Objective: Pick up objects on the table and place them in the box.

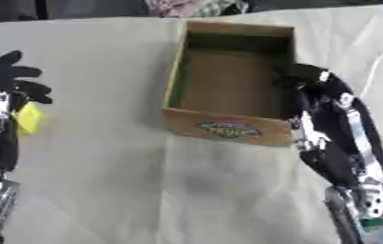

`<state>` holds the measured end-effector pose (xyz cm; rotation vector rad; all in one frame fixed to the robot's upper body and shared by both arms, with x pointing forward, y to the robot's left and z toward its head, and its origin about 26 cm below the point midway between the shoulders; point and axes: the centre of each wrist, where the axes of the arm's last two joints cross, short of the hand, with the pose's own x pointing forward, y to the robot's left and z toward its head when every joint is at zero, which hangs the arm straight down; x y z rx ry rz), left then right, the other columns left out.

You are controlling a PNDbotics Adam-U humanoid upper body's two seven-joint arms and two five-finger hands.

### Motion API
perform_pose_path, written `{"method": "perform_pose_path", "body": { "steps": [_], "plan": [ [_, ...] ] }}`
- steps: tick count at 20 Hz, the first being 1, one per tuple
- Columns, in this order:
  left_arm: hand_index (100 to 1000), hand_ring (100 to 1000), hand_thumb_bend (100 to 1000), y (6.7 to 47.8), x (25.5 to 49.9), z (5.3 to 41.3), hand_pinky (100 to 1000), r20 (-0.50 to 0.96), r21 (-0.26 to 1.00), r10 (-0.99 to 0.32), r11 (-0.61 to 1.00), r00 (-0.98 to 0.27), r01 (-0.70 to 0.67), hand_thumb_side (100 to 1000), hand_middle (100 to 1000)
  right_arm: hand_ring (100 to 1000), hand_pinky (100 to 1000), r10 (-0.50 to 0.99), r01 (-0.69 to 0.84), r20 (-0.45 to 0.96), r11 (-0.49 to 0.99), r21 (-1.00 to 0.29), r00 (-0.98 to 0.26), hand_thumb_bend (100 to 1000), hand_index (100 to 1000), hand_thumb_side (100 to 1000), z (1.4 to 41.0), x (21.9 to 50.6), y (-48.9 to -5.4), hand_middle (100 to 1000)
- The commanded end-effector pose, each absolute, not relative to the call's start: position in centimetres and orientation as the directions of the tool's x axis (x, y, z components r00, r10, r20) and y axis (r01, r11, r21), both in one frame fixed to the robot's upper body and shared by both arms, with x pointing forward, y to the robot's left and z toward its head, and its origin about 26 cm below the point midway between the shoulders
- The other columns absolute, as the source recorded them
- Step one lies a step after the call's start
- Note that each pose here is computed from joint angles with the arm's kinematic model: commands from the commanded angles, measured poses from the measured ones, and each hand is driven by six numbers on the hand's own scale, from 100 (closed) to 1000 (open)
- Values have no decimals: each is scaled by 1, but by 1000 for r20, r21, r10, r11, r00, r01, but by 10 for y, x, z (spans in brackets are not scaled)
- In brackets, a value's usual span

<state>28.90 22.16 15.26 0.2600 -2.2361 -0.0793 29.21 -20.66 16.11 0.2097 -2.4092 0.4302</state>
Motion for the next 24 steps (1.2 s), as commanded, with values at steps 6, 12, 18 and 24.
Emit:
{"method": "perform_pose_path", "body": {
  "steps": [6, 12, 18, 24],
  "plan": [
    [844, 545, 304, 220, 287, 160, 507, 747, 141, -204, 979, -633, -148, 797, 605, 859, 833, -28, -249, 628, 931, -267, -778, 100, 776, 470, 169, 290, -208, 598],
    [845, 545, 304, 220, 287, 160, 508, 748, 138, -202, 979, -632, -150, 797, 605, 859, 833, -29, -247, 627, 932, -264, -779, 100, 776, 470, 169, 290, -209, 598],
    [845, 546, 303, 221, 287, 160, 509, 745, 136, -205, 978, -634, -156, 796, 607, 858, 833, -32, -249, 626, 933, -262, -779, 100, 776, 470, 169, 290, -209, 598],
    [851, 565, 342, 228, 292, 174, 518, 698, 192, -270, 963, -663, -190, 780, 625, 859, 833, -30, -247, 628, 933, -262, -778, 100, 776, 470, 168, 290, -210, 598]
  ]
}}
